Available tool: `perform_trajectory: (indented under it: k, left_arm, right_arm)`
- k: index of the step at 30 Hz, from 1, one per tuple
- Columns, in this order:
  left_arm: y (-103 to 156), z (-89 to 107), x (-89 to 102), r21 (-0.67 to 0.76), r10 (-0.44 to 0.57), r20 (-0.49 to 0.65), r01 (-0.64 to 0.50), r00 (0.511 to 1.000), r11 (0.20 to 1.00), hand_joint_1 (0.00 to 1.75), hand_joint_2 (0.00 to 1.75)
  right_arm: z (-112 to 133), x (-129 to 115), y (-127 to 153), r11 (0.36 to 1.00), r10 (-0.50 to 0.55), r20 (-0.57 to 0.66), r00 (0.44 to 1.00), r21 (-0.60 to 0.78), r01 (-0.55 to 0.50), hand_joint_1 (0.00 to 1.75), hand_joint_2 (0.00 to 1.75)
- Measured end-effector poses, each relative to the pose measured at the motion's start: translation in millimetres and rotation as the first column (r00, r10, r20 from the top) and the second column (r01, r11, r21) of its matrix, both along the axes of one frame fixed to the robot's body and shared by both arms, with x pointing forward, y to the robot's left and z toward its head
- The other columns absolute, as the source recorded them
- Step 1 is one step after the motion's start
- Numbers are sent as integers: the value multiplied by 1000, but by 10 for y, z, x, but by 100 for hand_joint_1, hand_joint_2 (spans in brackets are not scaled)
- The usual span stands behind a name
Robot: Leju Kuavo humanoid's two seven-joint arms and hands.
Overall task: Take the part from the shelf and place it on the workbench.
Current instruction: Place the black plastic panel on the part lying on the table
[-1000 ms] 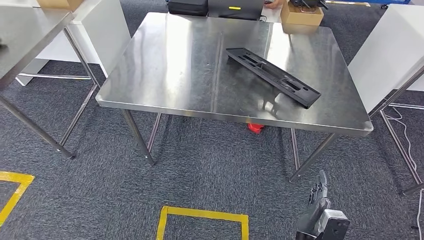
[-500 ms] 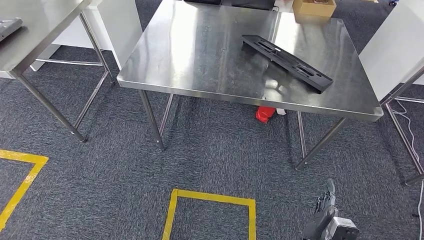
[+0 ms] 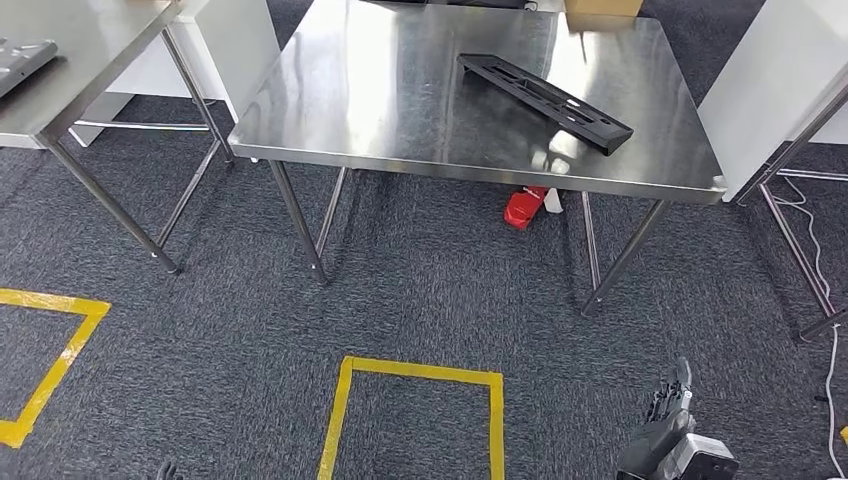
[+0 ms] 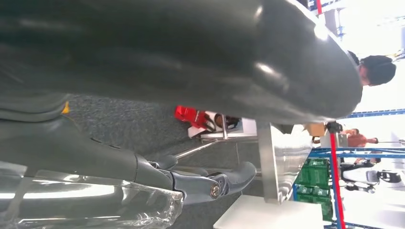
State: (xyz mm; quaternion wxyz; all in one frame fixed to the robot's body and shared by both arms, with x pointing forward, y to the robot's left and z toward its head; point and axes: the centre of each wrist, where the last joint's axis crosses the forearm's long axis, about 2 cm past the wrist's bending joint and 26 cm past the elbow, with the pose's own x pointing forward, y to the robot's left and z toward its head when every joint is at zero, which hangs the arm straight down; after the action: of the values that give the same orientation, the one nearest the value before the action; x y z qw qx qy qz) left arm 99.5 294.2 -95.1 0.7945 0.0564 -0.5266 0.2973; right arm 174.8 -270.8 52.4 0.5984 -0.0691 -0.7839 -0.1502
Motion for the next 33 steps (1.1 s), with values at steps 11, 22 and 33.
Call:
perform_trajectory:
  k: [11,22,33]
  left_arm:
    - [3,28,160,12,-27,13,27,1000,1000,0,0]
    - [-8,34,256,9,-45,9,45,999,999,0,0]
    - [-26,57,350,13,-88,23,88,996,996,0,0]
  right_arm:
    - [-11,-18,-32,999,-25,-17,1000,-30,24,0,0]
    - [-86,-9,-119,981,-141,-81,987,-143,128,0,0]
    - [-170,-107,-176,974,-190,-127,974,-149,171,0,0]
